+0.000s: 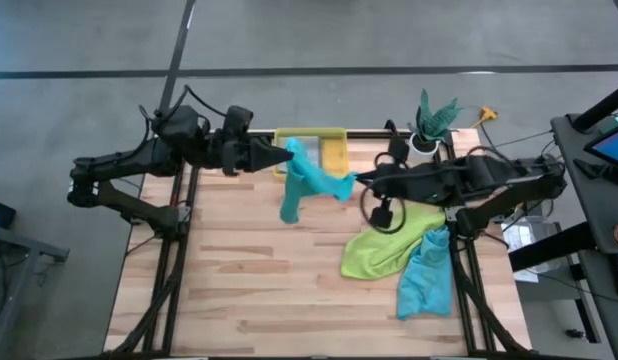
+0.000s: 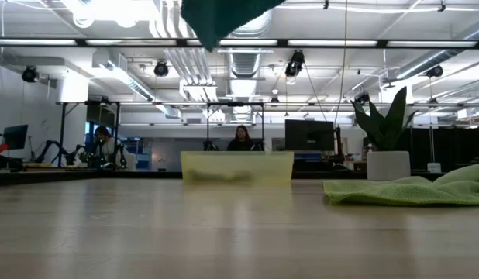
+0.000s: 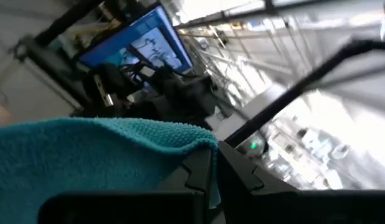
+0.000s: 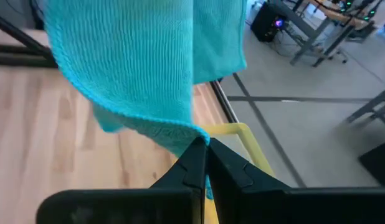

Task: Fold microfiber towels
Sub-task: Fold the blue microfiber cloth

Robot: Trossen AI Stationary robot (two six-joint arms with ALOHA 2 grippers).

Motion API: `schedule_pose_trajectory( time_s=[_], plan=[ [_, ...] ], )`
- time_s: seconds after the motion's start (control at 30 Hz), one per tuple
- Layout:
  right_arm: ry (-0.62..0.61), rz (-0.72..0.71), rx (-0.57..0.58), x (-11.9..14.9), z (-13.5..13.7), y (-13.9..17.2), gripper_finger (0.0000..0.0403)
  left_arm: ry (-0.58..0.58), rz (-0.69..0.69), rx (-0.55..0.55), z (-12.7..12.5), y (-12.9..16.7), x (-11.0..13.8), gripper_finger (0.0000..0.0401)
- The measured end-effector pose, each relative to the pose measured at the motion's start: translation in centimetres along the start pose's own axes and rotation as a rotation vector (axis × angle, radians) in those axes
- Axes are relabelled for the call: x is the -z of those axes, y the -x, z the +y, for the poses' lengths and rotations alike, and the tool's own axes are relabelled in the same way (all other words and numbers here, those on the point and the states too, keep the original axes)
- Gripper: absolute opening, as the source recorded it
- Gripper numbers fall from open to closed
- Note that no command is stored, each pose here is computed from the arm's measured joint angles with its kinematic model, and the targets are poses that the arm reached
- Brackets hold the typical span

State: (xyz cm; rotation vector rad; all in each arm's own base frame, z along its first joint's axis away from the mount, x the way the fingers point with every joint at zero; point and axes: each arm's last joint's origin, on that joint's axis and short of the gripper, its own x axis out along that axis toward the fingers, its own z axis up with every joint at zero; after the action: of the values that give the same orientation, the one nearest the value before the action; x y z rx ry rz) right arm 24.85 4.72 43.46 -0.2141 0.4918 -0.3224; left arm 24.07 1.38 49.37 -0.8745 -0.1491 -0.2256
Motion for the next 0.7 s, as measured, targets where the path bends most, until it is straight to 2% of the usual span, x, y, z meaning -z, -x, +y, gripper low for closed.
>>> schedule_pose_trajectory(
  time_s=[0.17,0.47,0.6,0.7],
  plan=[
    [-0.072,-0.036,-0.012,0.0,-1.1,1.8,0.0009,-0.13,0.031,-0.015,0.6,-0.2,0.4,0.0006],
    [-0.162,-0.071,0.041,0.4,-3.1,4.6,0.0009,-0.202,0.143,-0.123,1.8,0.0,1.5,0.0006],
    [-0.178,-0.075,0.045,0.7,-3.7,5.4,0.0009,-0.346,0.313,-0.255,3.4,0.6,2.8,0.0006],
    [-0.177,-0.061,0.045,0.9,-3.8,5.6,0.0009,-0.437,0.444,-0.465,5.0,1.6,3.9,0.0006]
  ],
)
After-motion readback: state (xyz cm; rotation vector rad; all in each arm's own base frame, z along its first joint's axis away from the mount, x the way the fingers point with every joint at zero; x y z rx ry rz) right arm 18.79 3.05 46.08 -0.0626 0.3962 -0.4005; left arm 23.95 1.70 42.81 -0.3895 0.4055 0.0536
